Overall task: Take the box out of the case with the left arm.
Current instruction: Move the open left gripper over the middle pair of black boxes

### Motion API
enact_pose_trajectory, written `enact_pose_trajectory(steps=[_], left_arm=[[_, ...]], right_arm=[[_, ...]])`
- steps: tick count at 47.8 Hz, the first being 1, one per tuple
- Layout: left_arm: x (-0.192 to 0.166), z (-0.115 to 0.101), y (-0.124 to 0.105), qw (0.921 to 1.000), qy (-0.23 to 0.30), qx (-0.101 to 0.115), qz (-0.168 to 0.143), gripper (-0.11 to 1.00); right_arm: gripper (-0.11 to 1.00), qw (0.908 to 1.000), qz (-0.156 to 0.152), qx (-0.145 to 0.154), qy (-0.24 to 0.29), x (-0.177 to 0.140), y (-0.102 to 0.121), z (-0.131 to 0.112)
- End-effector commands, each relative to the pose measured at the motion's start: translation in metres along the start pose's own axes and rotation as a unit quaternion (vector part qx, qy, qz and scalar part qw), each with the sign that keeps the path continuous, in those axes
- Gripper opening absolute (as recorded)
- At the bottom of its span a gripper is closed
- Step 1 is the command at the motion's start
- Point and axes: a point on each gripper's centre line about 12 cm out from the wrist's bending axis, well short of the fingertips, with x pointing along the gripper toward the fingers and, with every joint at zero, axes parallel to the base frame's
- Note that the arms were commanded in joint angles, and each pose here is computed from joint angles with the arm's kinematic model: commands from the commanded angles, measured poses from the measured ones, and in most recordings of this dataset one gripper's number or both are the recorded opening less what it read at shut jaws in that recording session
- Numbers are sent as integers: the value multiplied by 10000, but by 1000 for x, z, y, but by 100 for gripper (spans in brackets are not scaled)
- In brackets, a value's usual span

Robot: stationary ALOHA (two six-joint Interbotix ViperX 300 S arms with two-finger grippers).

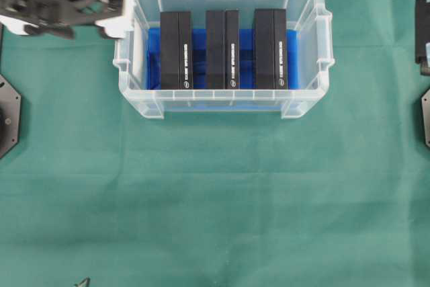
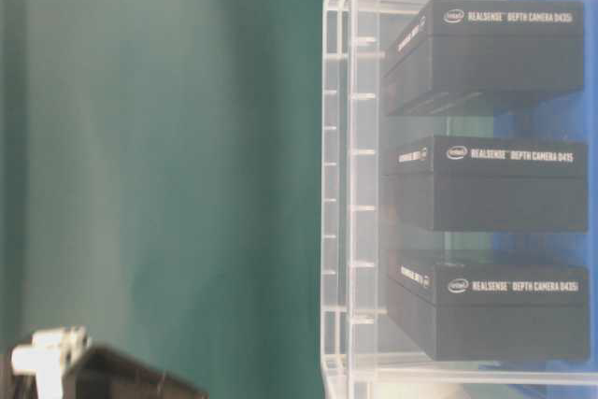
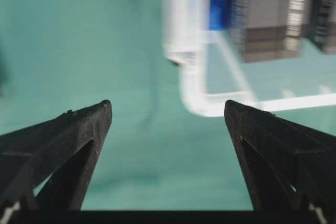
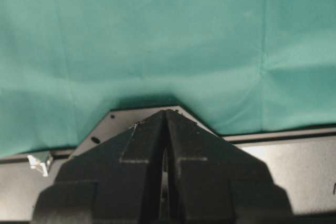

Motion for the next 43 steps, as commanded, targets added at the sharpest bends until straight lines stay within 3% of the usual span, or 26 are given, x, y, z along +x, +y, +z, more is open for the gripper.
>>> enact_pose_trajectory(steps=[1,34,43], left_arm=[[-8,0,-16,9998,-46,2,-189,87],[13,20,-109,9992,-140,43,-380,87],[19,27,-128,9986,-175,217,-448,87]], right_arm=[[1,9999,20,23,-97,-6,0,2],[1,9999,26,16,-120,-7,0,2],[1,9999,28,17,-127,-7,0,2]])
